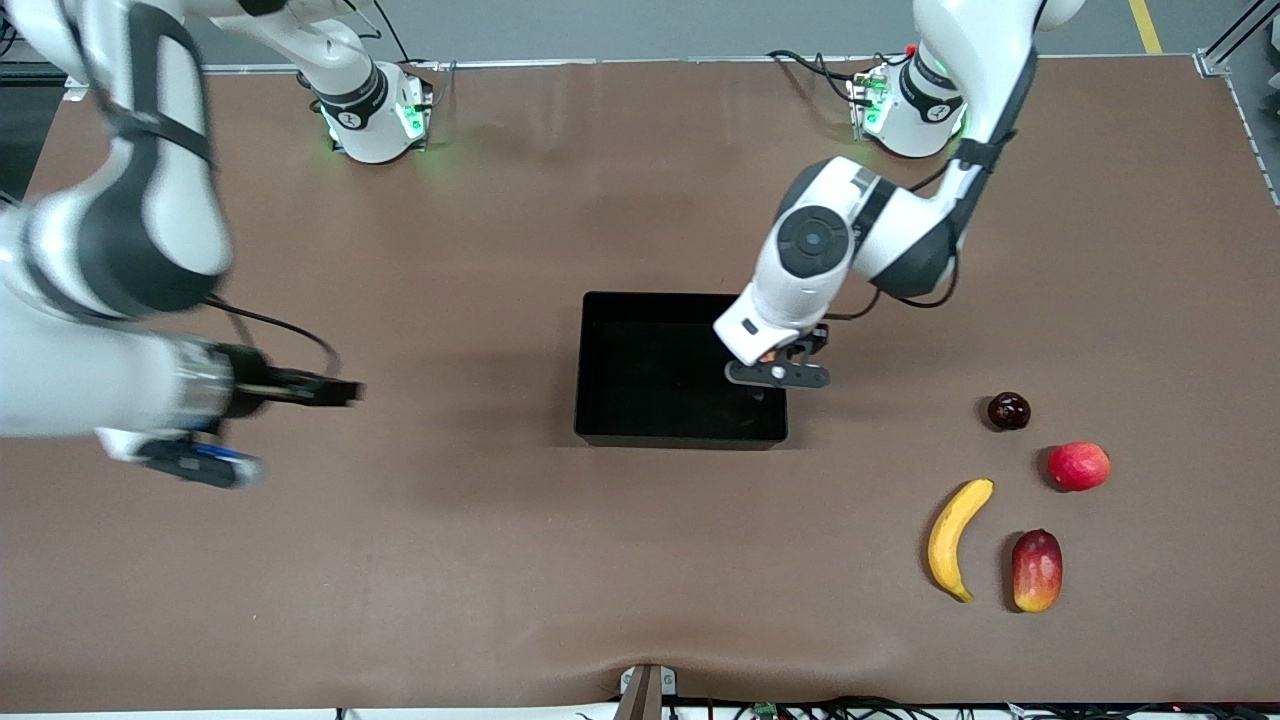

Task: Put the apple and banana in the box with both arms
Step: 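Carry the apple into the tray with the left gripper while the right gripper withdraws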

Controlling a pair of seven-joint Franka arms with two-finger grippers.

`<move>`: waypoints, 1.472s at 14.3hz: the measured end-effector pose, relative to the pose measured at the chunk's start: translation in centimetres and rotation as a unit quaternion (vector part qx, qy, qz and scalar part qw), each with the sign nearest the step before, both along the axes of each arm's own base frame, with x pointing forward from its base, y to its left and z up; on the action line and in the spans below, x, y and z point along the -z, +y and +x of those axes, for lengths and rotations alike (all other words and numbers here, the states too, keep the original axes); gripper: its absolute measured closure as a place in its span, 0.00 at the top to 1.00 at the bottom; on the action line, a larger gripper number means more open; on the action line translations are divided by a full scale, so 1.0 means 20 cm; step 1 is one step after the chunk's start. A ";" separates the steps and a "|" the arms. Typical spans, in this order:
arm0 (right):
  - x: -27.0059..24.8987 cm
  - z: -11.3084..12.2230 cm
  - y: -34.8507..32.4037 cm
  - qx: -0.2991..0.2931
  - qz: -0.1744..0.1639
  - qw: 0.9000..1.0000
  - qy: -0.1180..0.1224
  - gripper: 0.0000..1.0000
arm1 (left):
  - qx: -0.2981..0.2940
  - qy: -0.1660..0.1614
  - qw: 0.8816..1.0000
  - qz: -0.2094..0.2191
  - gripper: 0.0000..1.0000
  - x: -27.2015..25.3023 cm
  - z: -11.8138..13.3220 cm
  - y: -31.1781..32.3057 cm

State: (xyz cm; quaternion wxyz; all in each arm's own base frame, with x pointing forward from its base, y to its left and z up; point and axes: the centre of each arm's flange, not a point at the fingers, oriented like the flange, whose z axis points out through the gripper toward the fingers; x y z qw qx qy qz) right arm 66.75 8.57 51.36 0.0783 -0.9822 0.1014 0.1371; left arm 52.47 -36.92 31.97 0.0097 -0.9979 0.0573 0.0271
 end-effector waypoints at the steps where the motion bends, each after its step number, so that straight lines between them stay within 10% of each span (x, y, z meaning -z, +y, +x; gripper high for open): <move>1: -0.11 -0.04 -0.09 -0.009 -0.019 1.000 -0.011 1.00 | -0.003 -0.003 1.000 -0.002 0.66 0.03 -0.02 -0.05; 10: -0.68 -0.50 -0.61 -0.001 -0.025 0.997 -0.077 1.00 | -0.021 -0.014 1.000 0.009 0.66 0.41 -0.10 -0.18; 15: -0.75 -0.77 -0.49 -0.043 -0.080 0.992 -0.093 1.00 | -0.040 -0.007 0.999 0.014 0.66 0.51 -0.11 -0.18; 21: -0.69 -0.78 -0.47 -0.048 -0.080 0.991 -0.100 1.00 | -0.064 -0.022 0.998 0.007 1.00 0.36 0.00 -0.19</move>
